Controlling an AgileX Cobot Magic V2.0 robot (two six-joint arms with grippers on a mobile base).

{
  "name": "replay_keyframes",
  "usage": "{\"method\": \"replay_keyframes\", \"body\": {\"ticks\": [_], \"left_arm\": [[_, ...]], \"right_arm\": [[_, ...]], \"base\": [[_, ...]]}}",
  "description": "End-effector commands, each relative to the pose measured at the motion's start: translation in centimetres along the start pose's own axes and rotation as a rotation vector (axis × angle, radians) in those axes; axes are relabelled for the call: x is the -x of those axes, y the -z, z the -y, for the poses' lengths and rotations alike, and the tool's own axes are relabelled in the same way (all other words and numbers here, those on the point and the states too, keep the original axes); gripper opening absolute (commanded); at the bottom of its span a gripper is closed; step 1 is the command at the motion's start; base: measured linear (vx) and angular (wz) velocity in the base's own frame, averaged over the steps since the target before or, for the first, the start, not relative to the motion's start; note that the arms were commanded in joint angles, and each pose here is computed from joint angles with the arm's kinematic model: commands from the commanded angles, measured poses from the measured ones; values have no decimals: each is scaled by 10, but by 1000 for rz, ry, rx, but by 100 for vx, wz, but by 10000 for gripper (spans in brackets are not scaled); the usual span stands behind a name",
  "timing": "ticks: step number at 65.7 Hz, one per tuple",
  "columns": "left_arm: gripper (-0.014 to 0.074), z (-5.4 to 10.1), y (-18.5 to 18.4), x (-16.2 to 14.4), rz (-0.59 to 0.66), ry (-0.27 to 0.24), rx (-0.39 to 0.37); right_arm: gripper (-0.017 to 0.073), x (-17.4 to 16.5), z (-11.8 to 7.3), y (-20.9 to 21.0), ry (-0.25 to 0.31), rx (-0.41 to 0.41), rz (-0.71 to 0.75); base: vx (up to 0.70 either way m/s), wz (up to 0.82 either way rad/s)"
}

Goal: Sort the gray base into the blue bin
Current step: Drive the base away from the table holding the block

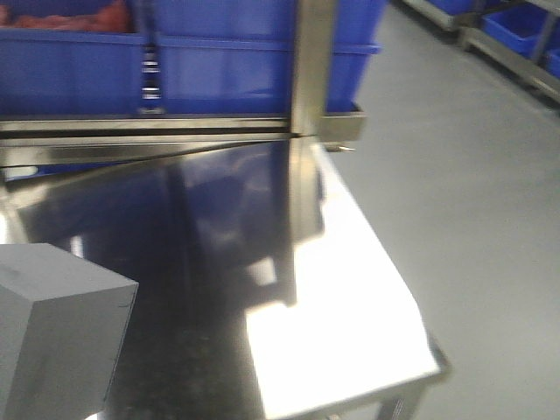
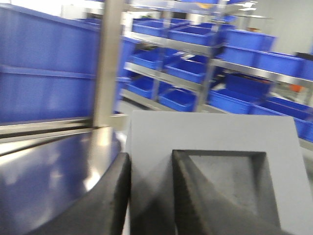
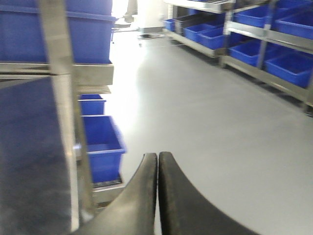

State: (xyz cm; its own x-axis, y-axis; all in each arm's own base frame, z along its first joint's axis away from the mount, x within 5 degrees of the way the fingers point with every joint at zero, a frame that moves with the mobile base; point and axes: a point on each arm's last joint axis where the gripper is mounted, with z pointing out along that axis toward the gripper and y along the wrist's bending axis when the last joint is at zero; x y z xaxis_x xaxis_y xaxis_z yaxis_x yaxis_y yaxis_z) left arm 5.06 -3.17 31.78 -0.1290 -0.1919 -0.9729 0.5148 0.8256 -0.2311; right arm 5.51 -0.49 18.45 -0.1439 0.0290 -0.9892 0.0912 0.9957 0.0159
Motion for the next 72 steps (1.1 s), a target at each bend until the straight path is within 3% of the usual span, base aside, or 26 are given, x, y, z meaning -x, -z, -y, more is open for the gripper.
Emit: {"method": "replay_keyframes", "body": {"ticks": [1, 72], "left_arm": [[-6, 5, 2, 18, 122, 7, -34], [-6, 5, 2, 18, 122, 7, -34]], "right_arm": [[-5, 5, 0, -1, 16, -1, 56], [-5, 5, 0, -1, 16, -1, 56]], "base": [[-11, -77], [-5, -75]]}}
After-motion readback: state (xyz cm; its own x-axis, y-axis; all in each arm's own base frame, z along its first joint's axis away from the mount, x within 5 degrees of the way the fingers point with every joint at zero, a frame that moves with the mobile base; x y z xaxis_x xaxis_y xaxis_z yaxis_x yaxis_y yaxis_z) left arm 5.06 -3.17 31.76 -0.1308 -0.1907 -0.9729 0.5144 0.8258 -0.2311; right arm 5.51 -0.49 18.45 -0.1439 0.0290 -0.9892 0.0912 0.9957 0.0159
